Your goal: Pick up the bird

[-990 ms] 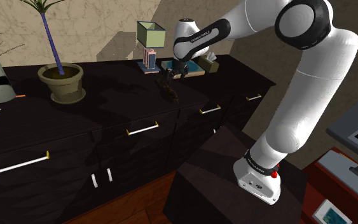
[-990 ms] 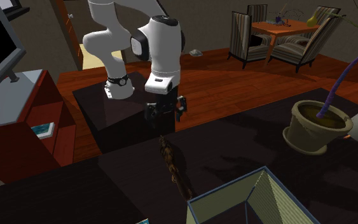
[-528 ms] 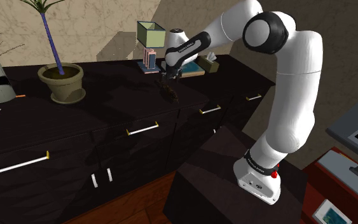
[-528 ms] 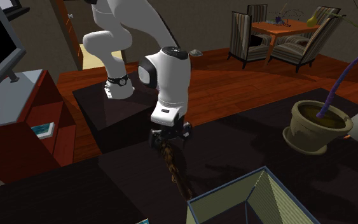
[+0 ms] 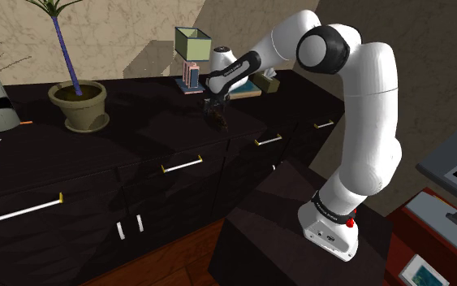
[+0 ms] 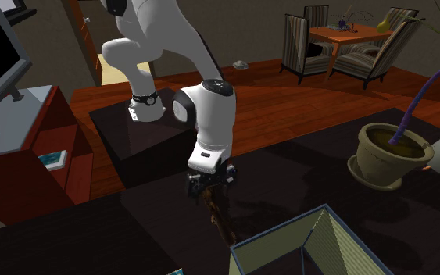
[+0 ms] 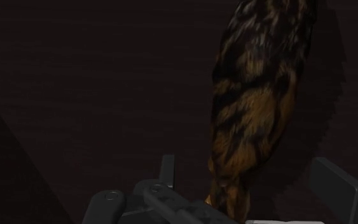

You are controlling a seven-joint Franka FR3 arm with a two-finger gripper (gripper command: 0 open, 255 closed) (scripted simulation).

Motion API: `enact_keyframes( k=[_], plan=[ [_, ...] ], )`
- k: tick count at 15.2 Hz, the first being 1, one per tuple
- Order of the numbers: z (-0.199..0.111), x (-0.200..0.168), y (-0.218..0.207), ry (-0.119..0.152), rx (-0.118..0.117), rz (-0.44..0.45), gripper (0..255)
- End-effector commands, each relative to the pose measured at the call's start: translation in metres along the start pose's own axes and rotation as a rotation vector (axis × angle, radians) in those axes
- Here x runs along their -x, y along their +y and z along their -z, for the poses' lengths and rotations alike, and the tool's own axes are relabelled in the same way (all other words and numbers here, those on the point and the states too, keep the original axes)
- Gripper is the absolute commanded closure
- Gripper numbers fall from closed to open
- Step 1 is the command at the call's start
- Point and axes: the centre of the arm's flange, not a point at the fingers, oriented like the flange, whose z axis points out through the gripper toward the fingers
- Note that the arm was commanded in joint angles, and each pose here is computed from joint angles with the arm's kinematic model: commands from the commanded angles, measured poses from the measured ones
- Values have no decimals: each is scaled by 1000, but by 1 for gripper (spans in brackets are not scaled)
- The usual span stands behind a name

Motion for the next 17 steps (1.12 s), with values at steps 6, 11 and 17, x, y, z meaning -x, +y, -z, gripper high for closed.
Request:
enact_keyframes(
  k=[6, 11, 17],
  plan=[
    [-9, 1, -1, 0, 0, 0, 255],
    [-8, 1, -1, 0, 0, 0, 255],
    [17, -2, 2, 0, 0, 0, 255]
  ],
)
